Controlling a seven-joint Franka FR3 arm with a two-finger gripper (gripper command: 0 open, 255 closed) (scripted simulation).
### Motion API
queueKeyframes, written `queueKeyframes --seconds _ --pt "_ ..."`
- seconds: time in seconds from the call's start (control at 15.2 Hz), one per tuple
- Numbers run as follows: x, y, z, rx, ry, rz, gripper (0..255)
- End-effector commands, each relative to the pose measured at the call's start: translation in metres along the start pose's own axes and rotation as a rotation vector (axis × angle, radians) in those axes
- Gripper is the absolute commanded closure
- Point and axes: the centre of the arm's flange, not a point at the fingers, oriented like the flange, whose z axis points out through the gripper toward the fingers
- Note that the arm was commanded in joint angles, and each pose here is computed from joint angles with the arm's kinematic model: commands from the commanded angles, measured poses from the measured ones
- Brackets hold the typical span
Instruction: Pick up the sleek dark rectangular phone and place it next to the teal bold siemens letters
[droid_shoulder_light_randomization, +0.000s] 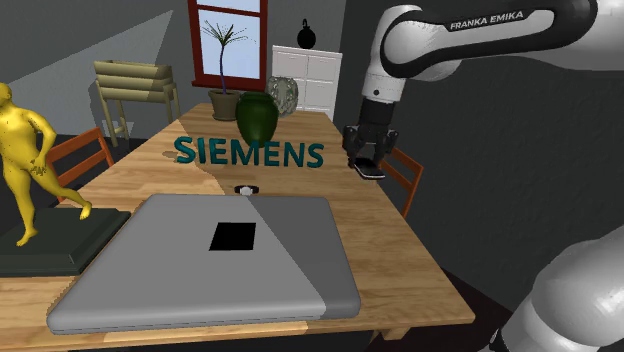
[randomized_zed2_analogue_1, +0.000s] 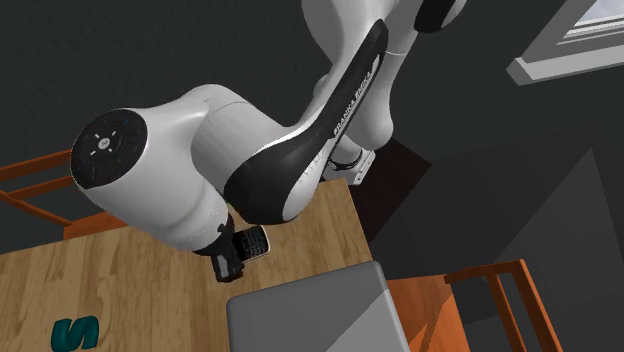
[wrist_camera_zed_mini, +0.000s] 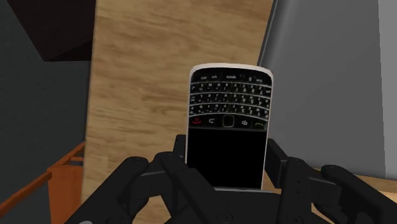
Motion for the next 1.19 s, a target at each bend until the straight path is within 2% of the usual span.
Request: queueKeyframes --seconds 0.0,1.12 --pt "0.023 -0.015 0.003 0.001 0.0 0.0 255" --pt "0.213 -0.136 0.005 0.001 0.0 0.0 255"
